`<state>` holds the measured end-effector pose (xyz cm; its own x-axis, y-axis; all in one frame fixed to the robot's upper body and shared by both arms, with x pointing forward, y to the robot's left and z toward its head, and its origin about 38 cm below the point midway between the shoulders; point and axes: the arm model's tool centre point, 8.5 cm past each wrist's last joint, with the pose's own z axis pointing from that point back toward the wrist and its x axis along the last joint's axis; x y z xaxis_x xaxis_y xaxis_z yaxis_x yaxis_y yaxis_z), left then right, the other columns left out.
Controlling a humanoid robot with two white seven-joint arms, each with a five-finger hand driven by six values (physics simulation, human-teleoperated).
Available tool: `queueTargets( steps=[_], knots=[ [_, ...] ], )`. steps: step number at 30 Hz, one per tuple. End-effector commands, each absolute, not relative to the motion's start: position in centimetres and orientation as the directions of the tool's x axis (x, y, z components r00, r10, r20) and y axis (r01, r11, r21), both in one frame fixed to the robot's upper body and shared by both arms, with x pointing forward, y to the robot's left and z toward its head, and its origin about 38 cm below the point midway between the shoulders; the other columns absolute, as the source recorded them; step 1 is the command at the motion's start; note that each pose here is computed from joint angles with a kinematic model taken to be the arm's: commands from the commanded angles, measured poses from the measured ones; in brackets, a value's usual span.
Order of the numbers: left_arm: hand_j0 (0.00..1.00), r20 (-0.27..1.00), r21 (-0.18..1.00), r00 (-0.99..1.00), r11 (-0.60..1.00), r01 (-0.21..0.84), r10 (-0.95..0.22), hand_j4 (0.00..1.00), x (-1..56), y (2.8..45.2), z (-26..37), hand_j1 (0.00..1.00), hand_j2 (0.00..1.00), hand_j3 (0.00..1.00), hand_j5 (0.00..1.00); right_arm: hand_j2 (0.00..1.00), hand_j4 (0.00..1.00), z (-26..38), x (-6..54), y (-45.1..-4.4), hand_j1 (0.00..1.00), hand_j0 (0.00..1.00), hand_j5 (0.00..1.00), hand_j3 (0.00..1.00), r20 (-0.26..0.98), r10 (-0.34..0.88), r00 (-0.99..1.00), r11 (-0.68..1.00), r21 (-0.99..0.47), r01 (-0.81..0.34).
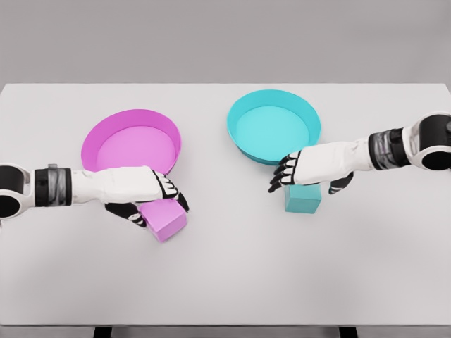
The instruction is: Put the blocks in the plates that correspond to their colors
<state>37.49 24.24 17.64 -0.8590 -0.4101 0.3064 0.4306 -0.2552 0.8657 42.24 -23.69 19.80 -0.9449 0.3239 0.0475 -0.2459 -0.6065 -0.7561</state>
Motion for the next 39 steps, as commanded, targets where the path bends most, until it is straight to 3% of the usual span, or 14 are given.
queueTargets(
  steps=[1,9,15,16,20,27,29,31,39],
  knots=[
    [0.52,0.327,0.869,-0.859,-0.231,0.437,-0.393,0.52,37.3,24.1,18.2,0.52,0.52,0.52,0.52,1.0,1.0,19.8,42.3,-23.4,1.0,1.0,1.0,1.0,0.048,0.321,-0.946,-0.608,-0.755,-0.244],
    [0.49,0.346,0.89,-0.866,-0.166,0.425,-0.361,0.49,38.1,24.3,21.0,0.49,0.49,0.49,0.49,1.0,1.0,18.8,42.0,-22.9,1.0,1.0,1.0,1.0,0.057,0.307,-0.95,-0.623,-0.743,-0.246],
    [0.49,0.338,0.884,-0.821,-0.143,0.444,-0.461,0.49,40.5,27.6,21.5,0.49,0.49,0.49,0.49,1.0,1.0,18.8,42.1,-23.2,1.0,1.0,1.0,1.0,0.036,0.307,-0.951,-0.638,-0.733,-0.233],
    [0.49,0.337,0.884,-0.811,-0.137,0.448,-0.479,0.49,40.9,28.2,21.5,0.49,0.49,0.49,0.49,0.92,0.92,18.8,42.1,-23.3,0.92,0.92,0.92,0.92,0.025,0.303,-0.953,-0.648,-0.727,-0.225],
    [0.49,0.335,0.885,-0.758,-0.09,0.457,-0.56,0.49,43.0,30.9,21.9,0.49,0.49,0.49,0.49,0.77,0.77,18.5,41.9,-23.4,0.77,0.77,0.77,0.77,0.025,0.296,-0.955,-0.677,-0.699,-0.228],
    [0.53,0.355,0.891,-0.687,0.008,0.453,-0.635,0.53,45.0,33.9,22.1,0.53,0.53,0.53,0.53,0.71,0.71,18.0,41.7,-23.2,0.71,0.71,0.71,0.71,0.035,0.291,-0.956,-0.688,-0.687,-0.234],
    [0.68,0.354,0.895,-0.684,0.02,0.445,-0.638,0.68,45.2,34.1,22.4,0.68,0.68,0.68,0.68,0.71,0.71,18.0,41.6,-23.1,0.71,0.71,0.71,0.71,0.035,0.288,-0.957,-0.687,-0.688,-0.232],
    [0.99,0.356,0.897,-0.672,0.037,0.44,-0.649,0.99,45.4,34.8,22.7,0.99,0.99,0.99,0.99,0.71,0.71,18.4,41.6,-23.0,0.71,0.71,0.71,0.71,0.032,0.285,-0.958,-0.682,-0.695,-0.227],
    [1.0,0.346,0.902,-0.646,0.053,0.428,-0.68,1.0,45.6,36.6,23.6,1.0,1.0,1.0,1.0,0.71,0.71,20.3,41.4,-21.9,0.71,0.71,0.71,0.71,0.011,0.255,-0.967,-0.658,-0.731,-0.182]
  ],
)
